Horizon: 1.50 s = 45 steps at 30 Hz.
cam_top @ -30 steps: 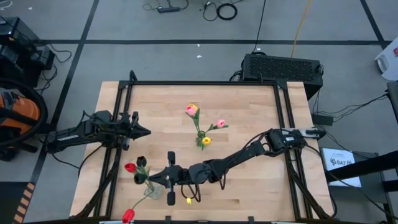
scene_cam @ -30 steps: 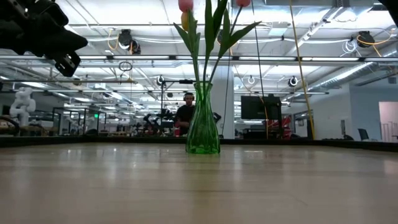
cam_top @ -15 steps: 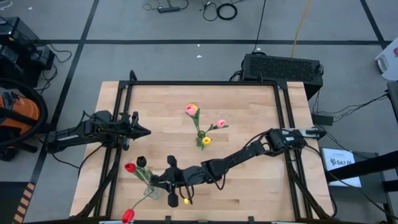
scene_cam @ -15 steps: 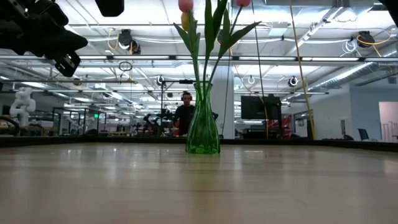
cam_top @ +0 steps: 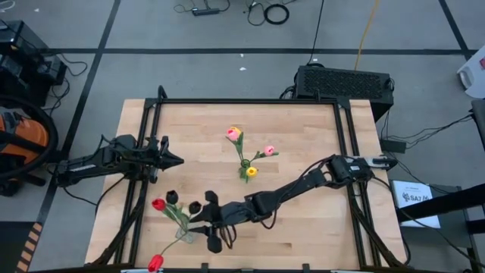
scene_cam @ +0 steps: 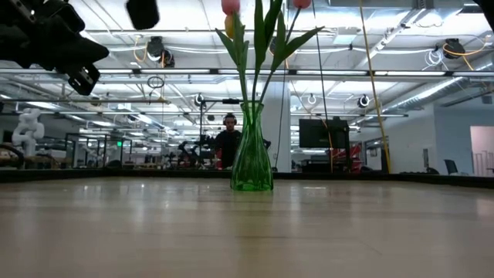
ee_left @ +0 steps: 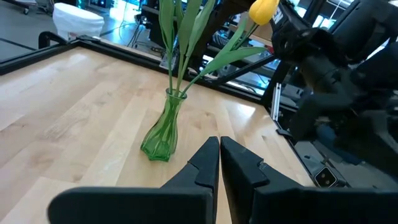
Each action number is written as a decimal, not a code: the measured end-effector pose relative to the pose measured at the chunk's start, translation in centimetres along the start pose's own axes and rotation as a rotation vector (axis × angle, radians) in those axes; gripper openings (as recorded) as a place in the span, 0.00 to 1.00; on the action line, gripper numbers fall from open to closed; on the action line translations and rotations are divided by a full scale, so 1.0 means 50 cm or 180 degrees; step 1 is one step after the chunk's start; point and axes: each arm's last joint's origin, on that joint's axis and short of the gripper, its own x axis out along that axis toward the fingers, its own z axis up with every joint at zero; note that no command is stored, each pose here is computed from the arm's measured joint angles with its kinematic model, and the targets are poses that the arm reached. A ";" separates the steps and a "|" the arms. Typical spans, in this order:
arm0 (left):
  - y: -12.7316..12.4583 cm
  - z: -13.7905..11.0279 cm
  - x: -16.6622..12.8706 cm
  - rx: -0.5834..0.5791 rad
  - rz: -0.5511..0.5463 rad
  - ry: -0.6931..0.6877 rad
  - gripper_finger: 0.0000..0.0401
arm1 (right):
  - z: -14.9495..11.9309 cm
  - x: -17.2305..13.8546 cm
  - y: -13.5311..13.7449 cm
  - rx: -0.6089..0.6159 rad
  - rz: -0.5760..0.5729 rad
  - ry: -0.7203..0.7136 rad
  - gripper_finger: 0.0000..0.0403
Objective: Sort flowers into vase by color
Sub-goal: Put the black tulip into the transparent vase, then return to Home Position
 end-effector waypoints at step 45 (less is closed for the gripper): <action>0.000 0.000 0.000 -0.0003 0.0025 0.0001 0.06 | -0.062 -0.529 -0.053 0.0318 -0.1025 0.0735 0.00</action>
